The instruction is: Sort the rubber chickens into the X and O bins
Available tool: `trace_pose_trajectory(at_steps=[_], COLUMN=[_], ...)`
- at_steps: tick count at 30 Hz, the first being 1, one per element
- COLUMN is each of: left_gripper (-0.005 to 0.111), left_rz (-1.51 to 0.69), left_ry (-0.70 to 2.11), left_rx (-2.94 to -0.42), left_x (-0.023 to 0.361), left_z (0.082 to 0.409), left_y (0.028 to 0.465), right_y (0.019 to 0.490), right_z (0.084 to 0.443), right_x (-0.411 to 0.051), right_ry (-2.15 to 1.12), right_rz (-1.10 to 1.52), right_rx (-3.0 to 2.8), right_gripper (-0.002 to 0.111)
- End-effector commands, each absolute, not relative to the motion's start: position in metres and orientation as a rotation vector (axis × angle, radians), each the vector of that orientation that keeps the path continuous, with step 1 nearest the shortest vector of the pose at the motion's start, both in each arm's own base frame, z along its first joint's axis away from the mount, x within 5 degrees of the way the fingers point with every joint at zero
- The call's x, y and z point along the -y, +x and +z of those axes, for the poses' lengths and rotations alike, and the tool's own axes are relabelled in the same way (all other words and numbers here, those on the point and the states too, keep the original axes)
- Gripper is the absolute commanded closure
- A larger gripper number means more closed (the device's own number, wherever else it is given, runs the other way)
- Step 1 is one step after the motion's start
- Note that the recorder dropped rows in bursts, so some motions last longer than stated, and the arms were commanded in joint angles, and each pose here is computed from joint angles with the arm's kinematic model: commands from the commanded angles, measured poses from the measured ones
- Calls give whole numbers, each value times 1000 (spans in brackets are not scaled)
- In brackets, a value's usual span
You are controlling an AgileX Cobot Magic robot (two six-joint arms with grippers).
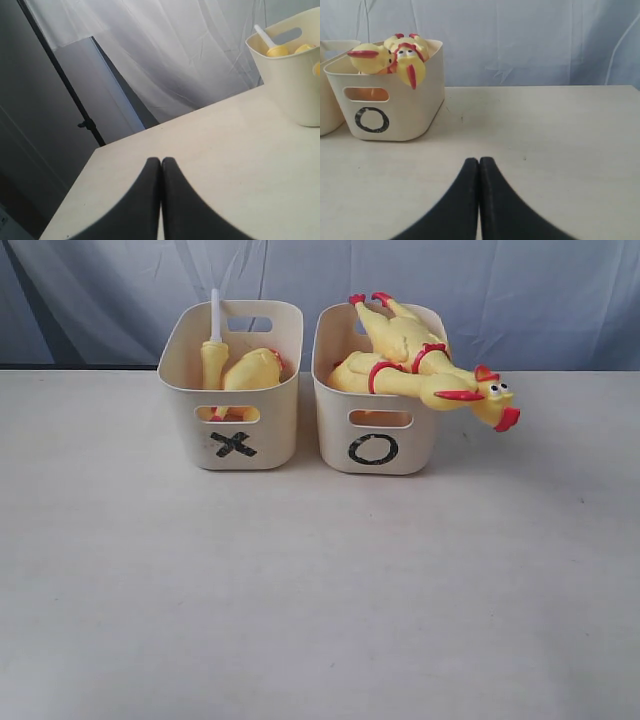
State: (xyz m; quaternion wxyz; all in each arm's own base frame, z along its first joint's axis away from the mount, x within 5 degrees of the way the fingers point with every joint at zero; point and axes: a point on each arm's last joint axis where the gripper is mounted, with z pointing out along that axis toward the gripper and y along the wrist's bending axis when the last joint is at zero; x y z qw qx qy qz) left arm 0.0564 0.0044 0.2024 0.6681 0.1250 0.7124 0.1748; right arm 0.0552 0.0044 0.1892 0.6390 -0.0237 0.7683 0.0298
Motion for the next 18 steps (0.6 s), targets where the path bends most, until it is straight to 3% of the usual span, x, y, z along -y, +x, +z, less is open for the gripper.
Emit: trace_pose_trajectory(at_steps=[1,18], left_gripper=[106,106], left_rz=[376,374], left_ry=[304,300], left_rx=[-1709,-1703], left_x=[-4,-4], left_z=[192,192], left_y=[55,55], right_y=[54,54], right_z=[186,186], right_x=[-4,-4], right_ry=[-62,-57], right_rz=[50,58], right_rx=[-1782,-1780], right_gripper=[109,109])
